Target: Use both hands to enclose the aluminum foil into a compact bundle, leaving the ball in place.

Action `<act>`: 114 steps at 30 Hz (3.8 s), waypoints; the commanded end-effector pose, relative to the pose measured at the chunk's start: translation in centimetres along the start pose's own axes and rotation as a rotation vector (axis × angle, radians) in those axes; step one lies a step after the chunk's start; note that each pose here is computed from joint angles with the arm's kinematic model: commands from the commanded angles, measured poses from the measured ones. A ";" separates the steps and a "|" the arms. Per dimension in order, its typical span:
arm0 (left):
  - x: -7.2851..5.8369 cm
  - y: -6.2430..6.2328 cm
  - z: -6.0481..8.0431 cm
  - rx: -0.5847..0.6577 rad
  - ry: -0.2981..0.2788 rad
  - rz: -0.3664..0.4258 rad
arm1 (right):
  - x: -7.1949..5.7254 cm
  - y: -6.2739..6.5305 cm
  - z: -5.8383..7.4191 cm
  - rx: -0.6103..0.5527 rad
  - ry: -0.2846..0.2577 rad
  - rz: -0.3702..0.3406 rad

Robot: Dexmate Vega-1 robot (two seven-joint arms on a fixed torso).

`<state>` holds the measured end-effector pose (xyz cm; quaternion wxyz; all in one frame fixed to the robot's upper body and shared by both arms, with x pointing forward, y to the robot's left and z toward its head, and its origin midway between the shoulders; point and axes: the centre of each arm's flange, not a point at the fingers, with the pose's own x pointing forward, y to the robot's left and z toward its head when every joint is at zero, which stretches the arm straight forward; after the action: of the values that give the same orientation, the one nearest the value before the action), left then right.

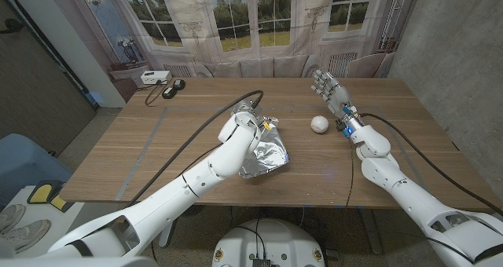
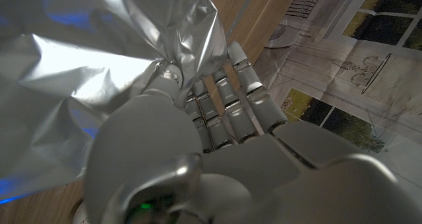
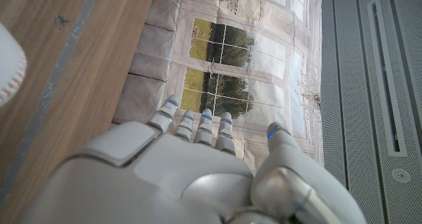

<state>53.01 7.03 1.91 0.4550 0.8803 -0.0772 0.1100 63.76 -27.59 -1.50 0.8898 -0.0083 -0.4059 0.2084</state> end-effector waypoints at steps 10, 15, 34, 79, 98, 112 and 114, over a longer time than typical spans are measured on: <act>1.9 -2.4 0.8 0.020 0.021 0.118 | 0.3 0.1 -0.3 -0.007 0.009 -0.007; 2.3 -2.7 1.2 0.025 0.005 0.101 | 0.3 0.1 -0.4 -0.003 0.011 -0.017; 3.1 -2.6 0.4 0.055 0.003 0.075 | 1.0 0.6 -1.0 0.000 0.017 -0.031; -4.8 -2.8 -0.9 -0.563 -0.197 0.467 | -2.5 9.7 1.9 -0.348 -0.143 0.053; -6.2 -8.1 -0.8 -0.907 -0.205 0.531 | -2.8 14.4 1.5 -0.579 -0.063 0.187; -6.5 -12.5 0.0 -1.078 -0.170 0.575 | -2.1 16.3 0.9 -0.648 0.017 0.259; -6.5 -12.8 0.1 -1.082 -0.155 0.565 | -2.0 16.5 0.9 -0.651 0.023 0.268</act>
<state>49.54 13.19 -7.47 0.7543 0.5225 -0.3876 0.0881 56.05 -14.87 -5.32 0.8172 -0.3112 -0.4526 0.1744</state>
